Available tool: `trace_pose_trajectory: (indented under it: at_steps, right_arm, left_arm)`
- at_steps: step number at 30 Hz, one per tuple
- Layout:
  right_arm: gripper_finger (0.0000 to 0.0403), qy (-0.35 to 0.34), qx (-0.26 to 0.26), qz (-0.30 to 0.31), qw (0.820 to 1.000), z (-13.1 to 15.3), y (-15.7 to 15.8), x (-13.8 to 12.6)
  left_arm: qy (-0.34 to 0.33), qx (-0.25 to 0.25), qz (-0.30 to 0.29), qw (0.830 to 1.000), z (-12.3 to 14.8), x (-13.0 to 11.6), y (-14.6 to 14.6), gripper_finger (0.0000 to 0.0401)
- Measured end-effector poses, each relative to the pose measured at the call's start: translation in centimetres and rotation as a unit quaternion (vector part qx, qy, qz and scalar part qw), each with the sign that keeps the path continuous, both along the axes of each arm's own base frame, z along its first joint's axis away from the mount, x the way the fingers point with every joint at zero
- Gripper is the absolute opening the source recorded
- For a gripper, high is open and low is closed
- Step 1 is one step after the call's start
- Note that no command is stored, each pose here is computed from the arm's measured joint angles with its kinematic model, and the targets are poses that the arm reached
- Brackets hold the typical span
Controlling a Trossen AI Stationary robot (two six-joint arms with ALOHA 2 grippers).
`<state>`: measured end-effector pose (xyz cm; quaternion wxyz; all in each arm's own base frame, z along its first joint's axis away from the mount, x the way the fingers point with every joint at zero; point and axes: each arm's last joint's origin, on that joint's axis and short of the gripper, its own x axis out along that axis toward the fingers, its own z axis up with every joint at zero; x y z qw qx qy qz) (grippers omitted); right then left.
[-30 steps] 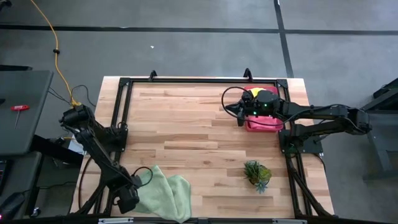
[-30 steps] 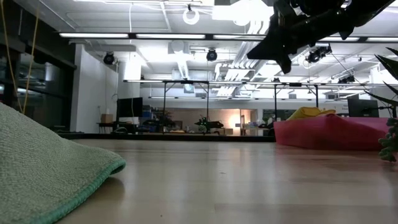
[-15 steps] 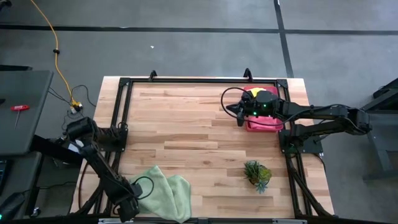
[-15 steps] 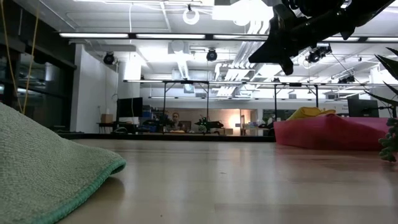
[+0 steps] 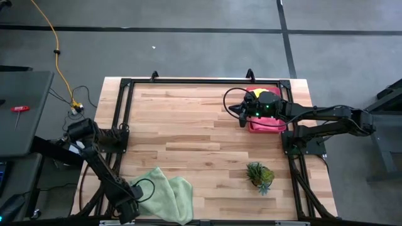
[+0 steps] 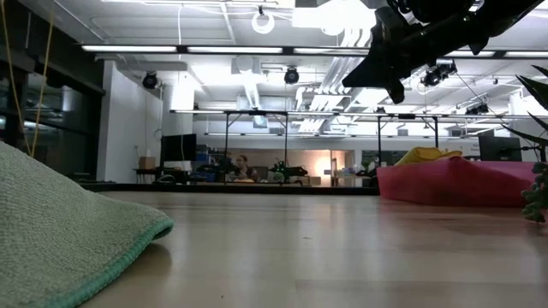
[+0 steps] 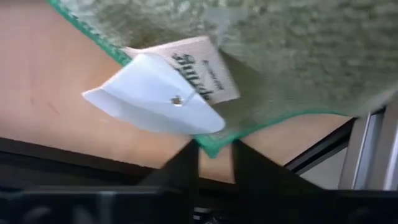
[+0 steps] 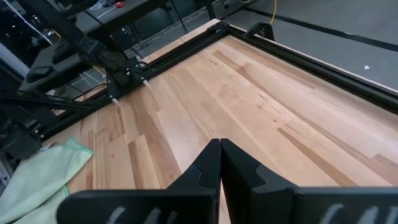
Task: Fold microfiber towels
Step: Fold the light green microfiber cloth
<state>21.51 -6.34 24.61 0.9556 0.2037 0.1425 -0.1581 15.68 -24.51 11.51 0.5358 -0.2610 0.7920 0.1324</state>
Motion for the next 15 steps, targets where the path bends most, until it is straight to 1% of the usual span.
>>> trace_pose_trajectory:
  at_steps: [2, 3, 4, 5, 8, 9, 12, 15]
  right_arm:
    - [0.0000, 0.000, 0.000, 0.000, 1.000, 0.0, 0.0, 0.0]
    - [0.0000, 0.000, 0.000, 0.000, 1.000, 0.0, 0.0, 0.0]
    - [0.0000, 0.000, 0.000, 0.000, 1.000, 0.0, 0.0, 0.0]
    - [0.0000, 0.000, 0.000, 0.000, 1.000, 0.0, 0.0, 0.0]
    - [0.0000, 0.000, 0.000, 0.000, 1.000, 0.0, 0.0, 0.0]
    - [0.0000, 0.000, 0.000, 0.000, 1.000, 0.0, 0.0, 0.0]
    - [0.0000, 0.001, -0.002, -0.003, 1.000, 0.0, 0.0, 0.0]
    - [0.0000, 0.001, -0.006, -0.010, 1.000, 0.0, -0.1, 0.0]
  left_arm:
    - [-0.011, 0.006, -0.009, 1.000, 0.2, -0.1, 0.2, 0.0032]
    - [-0.021, 0.011, -0.012, 1.000, 0.4, 0.0, 0.3, 0.0017]
    - [-0.033, 0.016, -0.011, 0.999, 0.7, 0.0, 0.4, 0.0009]
    - [-0.042, 0.024, -0.007, 0.999, 1.0, 0.1, 0.7, 0.0010]
    - [-0.084, 0.081, 0.003, 0.993, 2.2, 0.4, 2.5, 0.0005]
    - [-0.097, 0.089, 0.010, 0.991, 2.8, 0.6, 3.0, 0.0003]
    - [-0.132, 0.107, 0.017, 0.985, 5.5, 0.8, 5.0, 0.0002]
    - [-0.169, 0.134, 0.023, 0.976, 8.0, 1.4, 8.1, 0.0001]
